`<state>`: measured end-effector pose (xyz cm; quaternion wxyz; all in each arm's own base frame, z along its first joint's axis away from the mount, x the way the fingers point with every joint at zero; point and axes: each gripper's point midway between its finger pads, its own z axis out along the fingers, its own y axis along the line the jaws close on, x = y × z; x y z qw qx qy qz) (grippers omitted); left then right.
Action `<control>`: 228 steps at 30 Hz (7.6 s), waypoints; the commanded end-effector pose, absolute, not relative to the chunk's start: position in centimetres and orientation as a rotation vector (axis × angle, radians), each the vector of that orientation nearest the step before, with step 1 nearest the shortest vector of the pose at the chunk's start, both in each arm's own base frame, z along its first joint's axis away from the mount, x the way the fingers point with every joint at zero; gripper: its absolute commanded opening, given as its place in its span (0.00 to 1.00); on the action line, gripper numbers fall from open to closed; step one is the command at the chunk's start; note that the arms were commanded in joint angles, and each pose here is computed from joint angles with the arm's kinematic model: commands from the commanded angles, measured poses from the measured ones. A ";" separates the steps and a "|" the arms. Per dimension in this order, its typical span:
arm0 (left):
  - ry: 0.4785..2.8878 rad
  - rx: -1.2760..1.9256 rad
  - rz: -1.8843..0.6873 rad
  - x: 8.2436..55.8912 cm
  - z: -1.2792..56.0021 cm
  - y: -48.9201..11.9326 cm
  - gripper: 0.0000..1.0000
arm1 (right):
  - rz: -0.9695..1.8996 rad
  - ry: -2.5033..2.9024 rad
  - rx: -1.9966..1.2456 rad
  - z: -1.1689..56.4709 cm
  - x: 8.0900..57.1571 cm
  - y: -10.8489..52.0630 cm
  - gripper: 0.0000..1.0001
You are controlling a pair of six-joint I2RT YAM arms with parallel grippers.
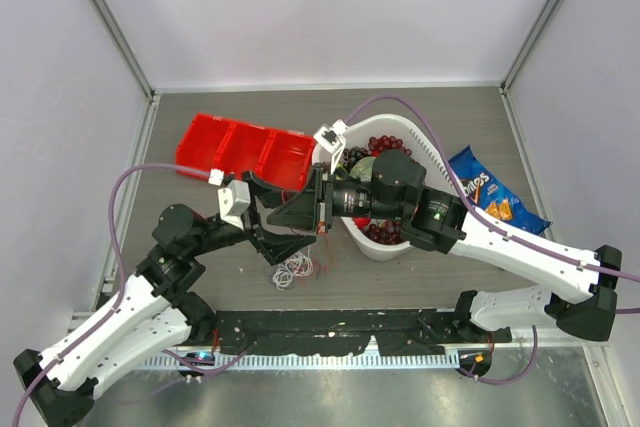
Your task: Untangle the cables
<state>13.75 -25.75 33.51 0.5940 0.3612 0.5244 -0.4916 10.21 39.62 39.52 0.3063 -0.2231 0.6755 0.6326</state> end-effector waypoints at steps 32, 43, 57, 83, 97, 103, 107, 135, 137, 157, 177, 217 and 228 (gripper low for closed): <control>0.992 0.490 -1.322 14.4 38.6 -24.4 0.67 | 1.793 1.594 -0.408 43.9 12.2 41.1 0.01; 0.953 0.363 -1.323 14.7 38.5 -22.7 0.00 | 1.713 1.645 -0.375 42.2 13.1 40.8 0.06; 1.506 0.133 -1.149 18.1 33.5 -20.9 0.00 | 0.958 1.874 -0.641 31.8 15.1 30.3 0.80; 1.779 -0.456 -0.943 22.0 31.8 -16.7 0.00 | 0.616 1.832 -0.589 28.7 20.2 40.7 0.70; 1.769 -0.517 -0.952 21.7 30.8 -15.9 0.00 | 0.541 1.792 -0.528 27.9 20.8 40.5 0.01; 1.720 -0.520 -0.978 21.1 30.7 -15.2 0.00 | 0.610 1.736 -0.476 29.0 21.3 39.6 0.01; 1.660 -0.504 -0.987 20.9 31.0 -14.6 0.00 | 0.702 1.716 -0.535 29.6 21.2 40.4 0.02; 1.874 -0.132 -0.916 19.5 32.9 -17.7 0.00 | 1.178 1.602 -1.022 31.5 19.0 41.9 0.75; 1.877 -0.144 -0.907 19.6 32.6 -17.7 0.00 | 1.196 1.628 -0.990 31.3 18.9 42.2 0.75; 1.772 -0.419 -0.880 20.4 32.6 -14.3 0.00 | 0.679 1.789 -0.620 29.2 21.6 41.9 0.25; 1.595 -0.596 -1.246 19.6 28.7 -16.0 0.01 | 1.057 1.631 0.126 34.6 25.3 36.6 0.01; 1.739 0.658 -1.272 14.0 34.2 -25.9 0.89 | 0.978 1.505 -1.134 31.8 14.8 33.2 0.01; 1.718 0.746 -1.544 10.8 31.9 -27.6 0.98 | 1.204 1.330 -1.213 34.0 11.1 34.2 0.01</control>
